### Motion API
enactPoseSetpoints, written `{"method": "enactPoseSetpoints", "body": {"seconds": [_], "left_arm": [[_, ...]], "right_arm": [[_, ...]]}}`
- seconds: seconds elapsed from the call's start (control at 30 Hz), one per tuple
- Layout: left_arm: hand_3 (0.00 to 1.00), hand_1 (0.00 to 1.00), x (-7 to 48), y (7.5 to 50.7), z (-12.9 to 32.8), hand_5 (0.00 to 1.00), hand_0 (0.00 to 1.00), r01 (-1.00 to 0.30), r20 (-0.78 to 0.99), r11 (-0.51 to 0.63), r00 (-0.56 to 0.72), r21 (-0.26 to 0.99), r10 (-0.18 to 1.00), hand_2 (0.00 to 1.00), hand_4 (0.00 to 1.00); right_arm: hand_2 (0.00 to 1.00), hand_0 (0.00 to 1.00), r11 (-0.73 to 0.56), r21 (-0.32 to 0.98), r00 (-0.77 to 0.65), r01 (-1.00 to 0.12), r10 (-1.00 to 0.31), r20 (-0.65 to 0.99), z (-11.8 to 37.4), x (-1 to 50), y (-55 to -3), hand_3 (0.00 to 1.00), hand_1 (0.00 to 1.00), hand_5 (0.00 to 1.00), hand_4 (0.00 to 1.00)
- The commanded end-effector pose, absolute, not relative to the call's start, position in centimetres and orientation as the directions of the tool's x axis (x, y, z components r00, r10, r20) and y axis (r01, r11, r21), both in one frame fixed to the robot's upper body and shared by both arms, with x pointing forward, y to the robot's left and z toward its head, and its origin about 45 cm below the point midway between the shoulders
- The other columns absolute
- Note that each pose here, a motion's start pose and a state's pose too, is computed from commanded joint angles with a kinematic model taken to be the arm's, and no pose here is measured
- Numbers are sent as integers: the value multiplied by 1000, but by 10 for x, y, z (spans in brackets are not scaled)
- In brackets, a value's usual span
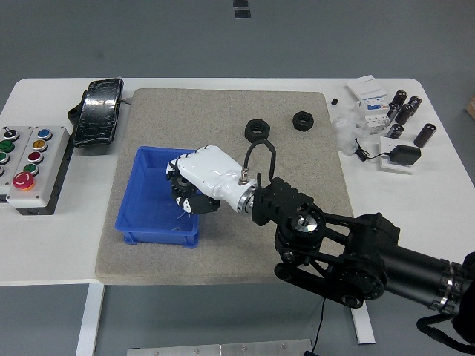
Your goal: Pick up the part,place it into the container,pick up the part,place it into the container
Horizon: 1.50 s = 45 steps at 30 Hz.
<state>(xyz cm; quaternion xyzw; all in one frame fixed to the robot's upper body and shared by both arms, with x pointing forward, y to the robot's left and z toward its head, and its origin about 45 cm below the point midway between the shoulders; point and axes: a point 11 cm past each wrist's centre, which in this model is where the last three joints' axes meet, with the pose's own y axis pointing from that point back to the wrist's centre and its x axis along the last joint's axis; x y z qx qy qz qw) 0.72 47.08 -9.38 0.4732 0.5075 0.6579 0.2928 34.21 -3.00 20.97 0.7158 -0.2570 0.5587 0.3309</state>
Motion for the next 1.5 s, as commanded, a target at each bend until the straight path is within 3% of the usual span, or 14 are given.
{"method": "enactPoseSetpoints", "body": {"seconds": [0.37, 0.4, 0.57, 0.63, 0.8, 1.37, 1.4, 1.5], "left_arm": [[709, 641, 7, 469, -95, 408, 631, 100, 324, -309, -379, 946, 867, 646, 713], [708, 642, 7, 469, -94, 410, 631, 99, 324, -310, -378, 946, 867, 646, 713], [708, 642, 7, 467, -95, 410, 631, 98, 321, -307, -380, 946, 867, 646, 713], [707, 641, 6, 467, -95, 408, 631, 101, 321, -307, -381, 946, 867, 646, 712], [704, 641, 5, 467, -95, 409, 631, 102, 323, -308, -382, 946, 866, 644, 709], [700, 640, 7, 467, -95, 401, 631, 98, 322, -308, -384, 946, 865, 642, 702], [699, 641, 7, 467, -95, 399, 631, 98, 321, -308, -384, 946, 865, 642, 700], [699, 641, 6, 467, -95, 399, 631, 98, 321, -307, -386, 947, 865, 642, 700]], "right_arm": [[861, 797, -629, 158, 254, -761, -65, 965, 212, 346, -37, 853, 863, 263, 554], [790, 722, -615, 147, 254, -774, -89, 963, 214, 348, -43, 784, 782, 273, 577], [790, 722, -486, 151, 263, -861, -172, 949, 210, 362, -96, 784, 782, 273, 577], [773, 667, -418, 175, 275, -891, -193, 942, 204, 367, -122, 802, 744, 280, 594], [777, 656, -337, 255, 345, -906, -241, 907, 175, 359, -153, 824, 737, 282, 606], [756, 624, -366, 370, 458, -854, -188, 869, 138, 336, -143, 793, 718, 311, 610], [700, 594, -367, 374, 461, -852, -184, 868, 137, 335, -143, 736, 688, 280, 495], [700, 594, -374, 379, 465, -847, -173, 868, 136, 334, -141, 736, 688, 280, 495]]}}
